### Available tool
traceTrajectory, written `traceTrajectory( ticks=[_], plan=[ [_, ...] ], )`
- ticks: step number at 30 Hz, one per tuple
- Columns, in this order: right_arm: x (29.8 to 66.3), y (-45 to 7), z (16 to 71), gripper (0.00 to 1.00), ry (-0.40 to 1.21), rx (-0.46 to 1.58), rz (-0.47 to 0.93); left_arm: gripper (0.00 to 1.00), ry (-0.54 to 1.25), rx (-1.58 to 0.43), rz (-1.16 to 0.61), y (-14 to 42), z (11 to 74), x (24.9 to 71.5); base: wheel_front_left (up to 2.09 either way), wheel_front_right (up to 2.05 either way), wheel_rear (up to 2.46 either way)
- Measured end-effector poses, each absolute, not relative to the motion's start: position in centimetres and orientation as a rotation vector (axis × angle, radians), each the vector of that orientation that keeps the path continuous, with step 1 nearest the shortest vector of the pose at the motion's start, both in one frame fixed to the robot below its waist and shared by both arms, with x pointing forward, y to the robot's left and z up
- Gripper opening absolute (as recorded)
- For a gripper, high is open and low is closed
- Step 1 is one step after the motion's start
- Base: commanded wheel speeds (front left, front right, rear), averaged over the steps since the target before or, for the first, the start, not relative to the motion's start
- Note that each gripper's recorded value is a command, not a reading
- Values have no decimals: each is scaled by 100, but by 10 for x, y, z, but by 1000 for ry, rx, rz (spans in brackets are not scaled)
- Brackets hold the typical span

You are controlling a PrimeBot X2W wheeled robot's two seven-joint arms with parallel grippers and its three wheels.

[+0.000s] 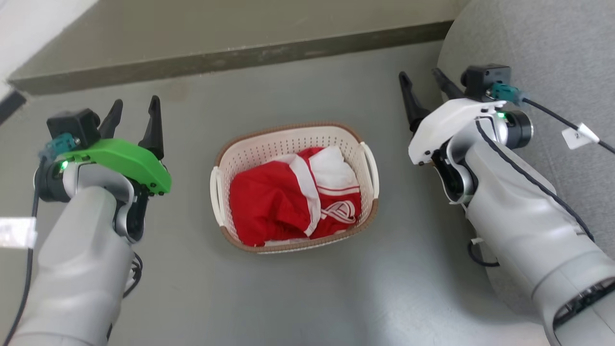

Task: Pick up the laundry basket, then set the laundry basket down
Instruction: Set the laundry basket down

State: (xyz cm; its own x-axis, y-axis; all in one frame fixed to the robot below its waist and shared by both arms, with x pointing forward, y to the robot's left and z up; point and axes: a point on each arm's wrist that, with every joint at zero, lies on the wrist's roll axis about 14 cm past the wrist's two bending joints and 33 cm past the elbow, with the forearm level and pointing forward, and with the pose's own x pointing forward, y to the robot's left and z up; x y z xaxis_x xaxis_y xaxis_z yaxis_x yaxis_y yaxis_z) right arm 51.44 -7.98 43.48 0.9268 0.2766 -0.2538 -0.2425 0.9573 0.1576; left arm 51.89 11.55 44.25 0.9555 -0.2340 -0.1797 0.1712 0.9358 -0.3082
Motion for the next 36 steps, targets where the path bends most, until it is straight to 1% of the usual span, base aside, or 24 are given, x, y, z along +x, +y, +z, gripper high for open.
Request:
traceTrajectory(
  ticks=[3, 6, 17, 19, 23, 30, 36],
  plan=[
    [511, -84, 442, 100, 250, 119, 253, 100, 188, -294, -204, 116, 451, 515, 0, 0, 0],
    [500, -87, 446, 100, 230, 113, 251, 100, 163, -295, -188, 118, 458, 506, 0, 0, 0],
    [466, -88, 481, 100, 91, 83, 267, 100, 156, -286, -132, 123, 454, 455, 0, 0, 0],
    [450, -90, 477, 100, 95, 89, 257, 100, 144, -292, -121, 123, 456, 442, 0, 0, 0],
    [430, -98, 469, 100, 109, 100, 230, 100, 127, -302, -127, 117, 461, 426, 0, 0, 0],
    [404, -105, 469, 100, 96, 100, 211, 100, 118, -292, -110, 120, 461, 397, 0, 0, 0],
    [387, -107, 472, 100, 74, 90, 206, 100, 84, -281, -105, 122, 470, 382, 0, 0, 0]
  ],
)
